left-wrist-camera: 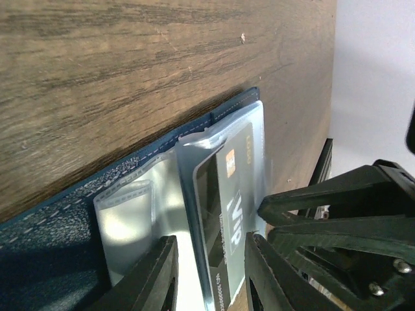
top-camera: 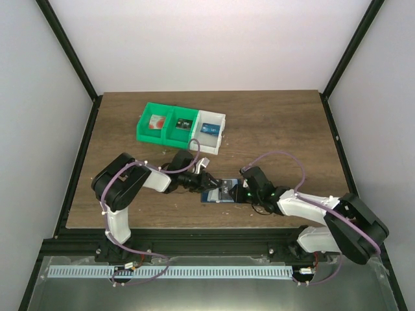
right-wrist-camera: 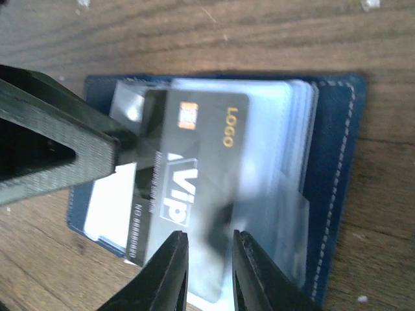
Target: Take the credit cards out of the card holder
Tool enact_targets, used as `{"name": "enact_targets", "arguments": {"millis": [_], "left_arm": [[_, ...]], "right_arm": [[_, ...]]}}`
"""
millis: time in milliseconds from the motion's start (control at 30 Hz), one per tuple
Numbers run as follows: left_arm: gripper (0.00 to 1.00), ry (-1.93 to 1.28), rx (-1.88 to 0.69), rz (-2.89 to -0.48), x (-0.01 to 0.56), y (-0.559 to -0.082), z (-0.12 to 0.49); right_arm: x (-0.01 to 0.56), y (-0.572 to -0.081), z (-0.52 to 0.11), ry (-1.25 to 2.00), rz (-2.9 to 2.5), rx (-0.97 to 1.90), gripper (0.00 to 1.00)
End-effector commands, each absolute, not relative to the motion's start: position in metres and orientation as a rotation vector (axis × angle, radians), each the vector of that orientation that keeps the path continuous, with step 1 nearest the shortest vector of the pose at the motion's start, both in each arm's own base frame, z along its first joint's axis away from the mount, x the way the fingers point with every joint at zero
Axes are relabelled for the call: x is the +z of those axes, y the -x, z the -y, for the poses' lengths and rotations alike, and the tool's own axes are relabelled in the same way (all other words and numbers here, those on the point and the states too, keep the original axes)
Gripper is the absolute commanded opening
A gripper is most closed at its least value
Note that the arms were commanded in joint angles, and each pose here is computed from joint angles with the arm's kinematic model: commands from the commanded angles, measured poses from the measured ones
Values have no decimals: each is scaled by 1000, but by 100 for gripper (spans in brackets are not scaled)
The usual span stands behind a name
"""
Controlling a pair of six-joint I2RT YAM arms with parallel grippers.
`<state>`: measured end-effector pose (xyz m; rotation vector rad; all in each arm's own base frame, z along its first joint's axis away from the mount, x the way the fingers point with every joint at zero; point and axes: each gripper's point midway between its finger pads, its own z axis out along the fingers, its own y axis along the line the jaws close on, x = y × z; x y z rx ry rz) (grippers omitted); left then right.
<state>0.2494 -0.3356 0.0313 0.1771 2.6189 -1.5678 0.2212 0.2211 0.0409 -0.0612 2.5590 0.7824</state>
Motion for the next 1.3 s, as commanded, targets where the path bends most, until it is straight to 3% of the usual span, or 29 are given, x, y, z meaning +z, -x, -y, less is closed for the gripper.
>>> {"name": "enact_targets", "arguments": {"millis": [0, 300, 500, 733, 1267], "left_arm": [[31, -191, -1558, -2613, 27, -253, 336], [28, -188, -1634, -2592, 32, -252, 342], [11, -181, -1689, -2578, 35, -249, 344], [0, -172, -1697, -2581, 36, -248, 343], [0, -166, -1687, -2570, 39, -246, 337]], "right_arm": [[35, -222, -220, 51, -2561, 781, 21], [23, -218, -218, 50, -2592, 773, 17], [22, -217, -217, 49, -2594, 771, 18], [21, -217, -218, 51, -2598, 772, 17], [21, -217, -218, 53, -2598, 772, 17]]}}
